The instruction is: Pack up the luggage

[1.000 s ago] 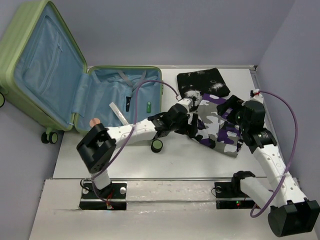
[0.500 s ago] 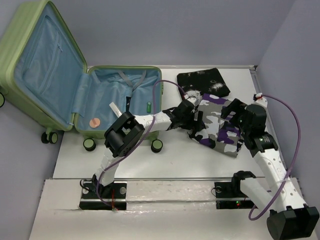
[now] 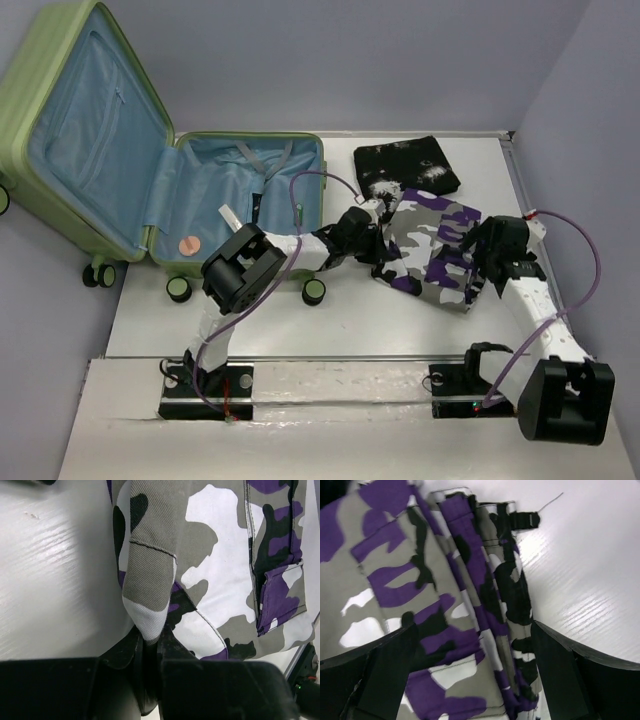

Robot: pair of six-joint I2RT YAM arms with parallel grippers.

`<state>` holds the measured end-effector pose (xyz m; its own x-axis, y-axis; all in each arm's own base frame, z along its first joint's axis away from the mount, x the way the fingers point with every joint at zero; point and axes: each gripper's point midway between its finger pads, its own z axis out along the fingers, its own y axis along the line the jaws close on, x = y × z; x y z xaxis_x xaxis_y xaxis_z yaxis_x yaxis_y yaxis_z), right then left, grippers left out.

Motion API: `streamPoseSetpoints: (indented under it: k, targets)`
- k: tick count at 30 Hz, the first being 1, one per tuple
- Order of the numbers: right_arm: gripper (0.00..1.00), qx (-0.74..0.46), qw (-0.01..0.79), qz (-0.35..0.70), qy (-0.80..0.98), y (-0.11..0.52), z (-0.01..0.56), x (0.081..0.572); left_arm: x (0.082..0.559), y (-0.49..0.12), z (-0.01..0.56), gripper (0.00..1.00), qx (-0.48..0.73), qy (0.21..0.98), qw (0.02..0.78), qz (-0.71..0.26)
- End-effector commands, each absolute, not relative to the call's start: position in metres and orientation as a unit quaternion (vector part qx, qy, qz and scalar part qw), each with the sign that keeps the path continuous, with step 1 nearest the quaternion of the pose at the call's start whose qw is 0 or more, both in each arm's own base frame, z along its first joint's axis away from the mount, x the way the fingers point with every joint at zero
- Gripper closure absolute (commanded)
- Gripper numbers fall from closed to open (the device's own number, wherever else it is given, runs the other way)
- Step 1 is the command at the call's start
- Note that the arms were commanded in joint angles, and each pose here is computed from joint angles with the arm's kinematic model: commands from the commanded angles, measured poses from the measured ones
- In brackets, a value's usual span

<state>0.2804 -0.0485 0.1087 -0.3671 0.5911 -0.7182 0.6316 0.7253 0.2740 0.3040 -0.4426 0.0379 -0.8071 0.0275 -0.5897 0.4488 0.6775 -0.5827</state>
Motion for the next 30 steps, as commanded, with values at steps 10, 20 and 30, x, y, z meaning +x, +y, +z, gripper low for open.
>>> streamPoseSetpoints:
  k: [10, 20, 30]
  targets:
    - [0.00, 0.391, 0.339, 0.073, 0.852, -0.054, 0.051, 0.307, 0.282, -0.418, 0.033, 0.94, 0.148, 0.877, 0.257, -0.377]
    - [0.60, 0.381, 0.306, 0.185, 0.853, -0.019, 0.014, 0.314, 0.280, -0.422, 0.037, 0.94, 0.155, 0.872, 0.255, -0.388]
    - [0.93, 0.337, 0.420, 0.223, 0.812, -0.014, 0.071, 0.324, 0.267, -0.436, 0.046, 0.94, 0.169, 0.864, 0.248, -0.403]
